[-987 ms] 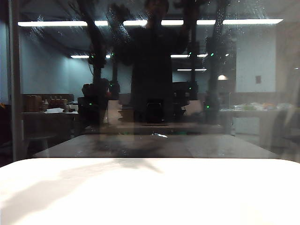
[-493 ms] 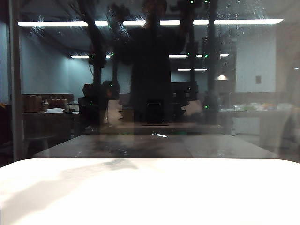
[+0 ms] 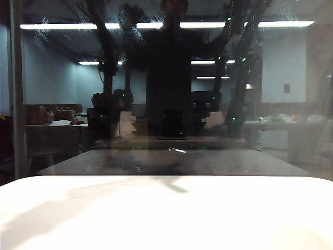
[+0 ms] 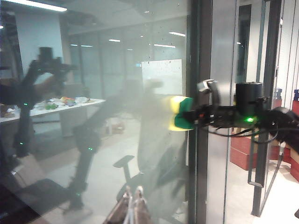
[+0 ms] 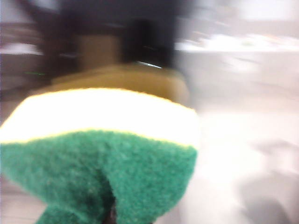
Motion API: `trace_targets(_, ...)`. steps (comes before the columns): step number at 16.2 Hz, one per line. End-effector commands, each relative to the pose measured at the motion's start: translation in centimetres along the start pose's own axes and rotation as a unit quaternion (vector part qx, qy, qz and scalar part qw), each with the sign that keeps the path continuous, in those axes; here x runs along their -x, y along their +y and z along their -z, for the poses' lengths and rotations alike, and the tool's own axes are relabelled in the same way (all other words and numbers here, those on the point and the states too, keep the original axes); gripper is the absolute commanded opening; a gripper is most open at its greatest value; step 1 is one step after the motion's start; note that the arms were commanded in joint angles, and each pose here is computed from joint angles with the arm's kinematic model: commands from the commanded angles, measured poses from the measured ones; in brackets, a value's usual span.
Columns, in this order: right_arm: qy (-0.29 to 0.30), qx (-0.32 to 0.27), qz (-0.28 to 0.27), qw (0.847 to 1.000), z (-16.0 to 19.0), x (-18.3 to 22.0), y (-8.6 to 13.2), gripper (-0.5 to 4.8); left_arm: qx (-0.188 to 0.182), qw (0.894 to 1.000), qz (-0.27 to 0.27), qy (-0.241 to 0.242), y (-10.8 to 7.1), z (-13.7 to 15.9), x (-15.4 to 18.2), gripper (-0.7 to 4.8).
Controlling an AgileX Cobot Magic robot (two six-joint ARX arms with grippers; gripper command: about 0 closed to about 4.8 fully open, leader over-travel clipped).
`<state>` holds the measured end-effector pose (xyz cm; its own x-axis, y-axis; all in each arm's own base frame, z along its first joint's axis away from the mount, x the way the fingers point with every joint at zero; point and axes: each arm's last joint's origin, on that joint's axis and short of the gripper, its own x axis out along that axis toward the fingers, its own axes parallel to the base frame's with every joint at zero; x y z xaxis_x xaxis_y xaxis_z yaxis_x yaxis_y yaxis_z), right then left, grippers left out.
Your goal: Reach upward to find where there is water on the glass, pick up the sponge from the table, dry the water, and finally place the sponge back on the table.
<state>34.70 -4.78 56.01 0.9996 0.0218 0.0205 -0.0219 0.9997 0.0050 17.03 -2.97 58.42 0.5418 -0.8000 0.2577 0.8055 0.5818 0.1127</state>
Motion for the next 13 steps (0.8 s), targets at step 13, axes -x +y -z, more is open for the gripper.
trace_targets(13, 0.038, 0.006, -0.156, 0.987, 2.3, -2.5, 12.2, -0.09, -0.014, 1.0, -0.004, -0.012, -0.3, -0.5, 0.2, -0.06)
